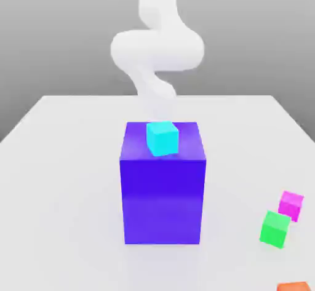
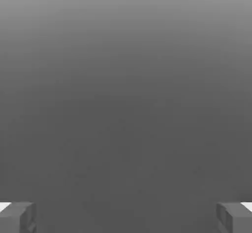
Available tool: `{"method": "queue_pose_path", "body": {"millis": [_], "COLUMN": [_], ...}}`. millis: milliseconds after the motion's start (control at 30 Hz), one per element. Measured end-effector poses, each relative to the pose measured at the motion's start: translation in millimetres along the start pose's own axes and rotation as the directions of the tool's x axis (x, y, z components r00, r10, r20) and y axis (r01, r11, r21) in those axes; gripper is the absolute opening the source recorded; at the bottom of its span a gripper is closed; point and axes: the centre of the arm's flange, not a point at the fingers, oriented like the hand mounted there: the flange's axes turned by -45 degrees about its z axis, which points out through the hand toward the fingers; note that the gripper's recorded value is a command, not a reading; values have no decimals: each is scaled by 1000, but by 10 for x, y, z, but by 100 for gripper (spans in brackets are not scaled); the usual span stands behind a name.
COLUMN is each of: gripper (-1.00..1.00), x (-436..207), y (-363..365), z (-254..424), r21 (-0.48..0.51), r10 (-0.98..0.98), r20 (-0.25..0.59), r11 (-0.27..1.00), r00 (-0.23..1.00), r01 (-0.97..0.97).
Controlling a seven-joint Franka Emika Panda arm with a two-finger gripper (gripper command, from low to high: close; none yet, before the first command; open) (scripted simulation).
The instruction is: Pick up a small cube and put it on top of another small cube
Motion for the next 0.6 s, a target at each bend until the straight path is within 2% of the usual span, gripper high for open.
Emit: {"method": "queue_pose_path", "body": {"millis": [133,300,467,600], "gripper": [0,0,0,0], "x": [-190,-700,-1469,-2254], "y": [-604,-1340,-2038,-2603], "z": [852,1735,2395,2698], "r21": [16,87,209,342], "r10": [-150,-337,-517,-662], "r20": [120,241,324,347], "r11": [989,942,856,749], "r00": [981,910,792,664], "r01": [149,325,473,568]}}
